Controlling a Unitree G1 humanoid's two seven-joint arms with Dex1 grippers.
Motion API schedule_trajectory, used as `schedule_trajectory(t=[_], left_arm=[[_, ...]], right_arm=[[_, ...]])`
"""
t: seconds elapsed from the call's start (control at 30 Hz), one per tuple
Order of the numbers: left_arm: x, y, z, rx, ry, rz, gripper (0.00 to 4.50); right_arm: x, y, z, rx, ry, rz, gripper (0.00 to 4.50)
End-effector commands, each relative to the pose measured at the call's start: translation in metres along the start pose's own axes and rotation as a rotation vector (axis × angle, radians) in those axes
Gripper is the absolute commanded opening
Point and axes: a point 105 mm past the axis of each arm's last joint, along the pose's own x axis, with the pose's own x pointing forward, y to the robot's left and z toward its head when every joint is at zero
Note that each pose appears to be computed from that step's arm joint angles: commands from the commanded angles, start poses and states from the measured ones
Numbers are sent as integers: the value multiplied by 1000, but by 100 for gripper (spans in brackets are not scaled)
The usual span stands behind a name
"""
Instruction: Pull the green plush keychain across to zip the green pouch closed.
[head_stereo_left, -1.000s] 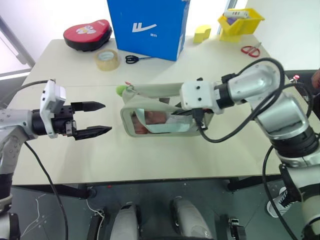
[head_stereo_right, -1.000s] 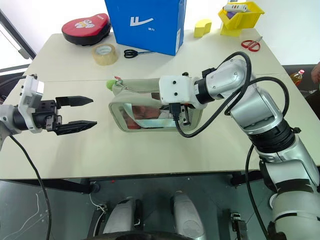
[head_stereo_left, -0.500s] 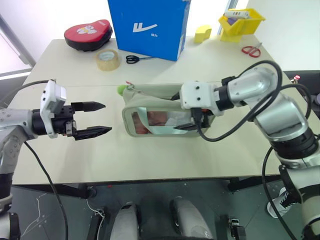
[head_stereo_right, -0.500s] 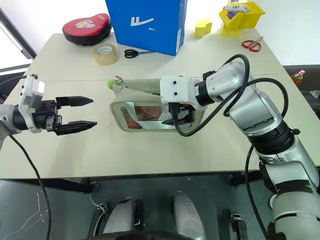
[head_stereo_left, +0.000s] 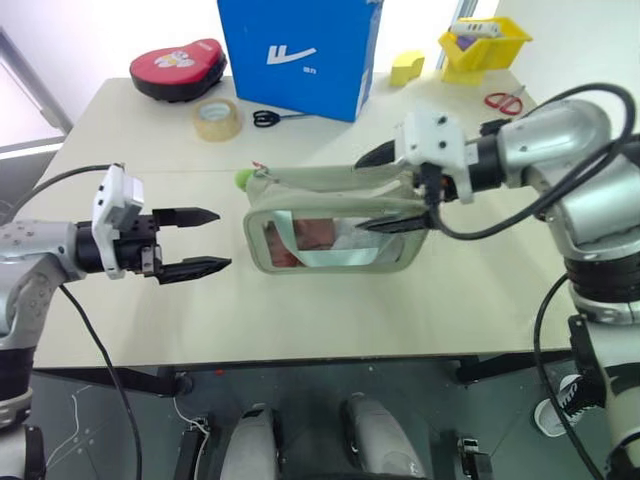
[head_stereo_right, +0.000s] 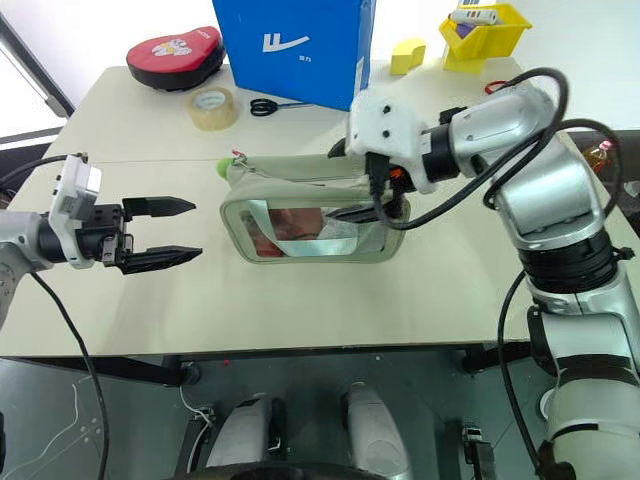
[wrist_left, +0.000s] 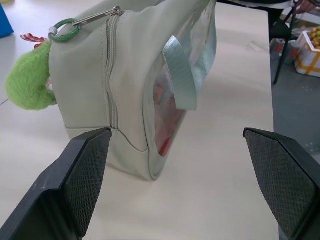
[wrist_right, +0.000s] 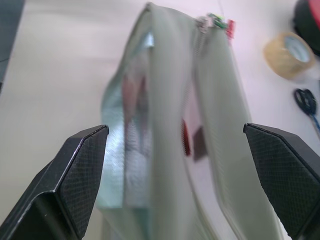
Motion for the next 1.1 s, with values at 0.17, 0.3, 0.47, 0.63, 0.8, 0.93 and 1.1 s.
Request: schedule_trajectory(t=[0.17,0.3,0.47,0.63,0.8,0.93,1.1], left_arm=[[-5,2,16,51,-26,9,450],[-6,6,18,55,-26,14,450],[-3,9,21,69,-27,6,450],[0,16,23,78,-31,8,450],[-1,25,25,94,-36,35,450],[-8,50,24,121,-27,148,450],[-9,86,21,189,-3,254,450]], right_arm=[[-36,-2,-34,55,62,-97,449],[-31,13,-40,77,56,-53,449],[-23,18,-49,111,54,-49,362],[-19,20,-50,113,47,-41,98],[-17,19,-51,106,51,-41,3],[-16,20,-52,104,59,-33,3],[-16,20,-50,102,49,-32,3]])
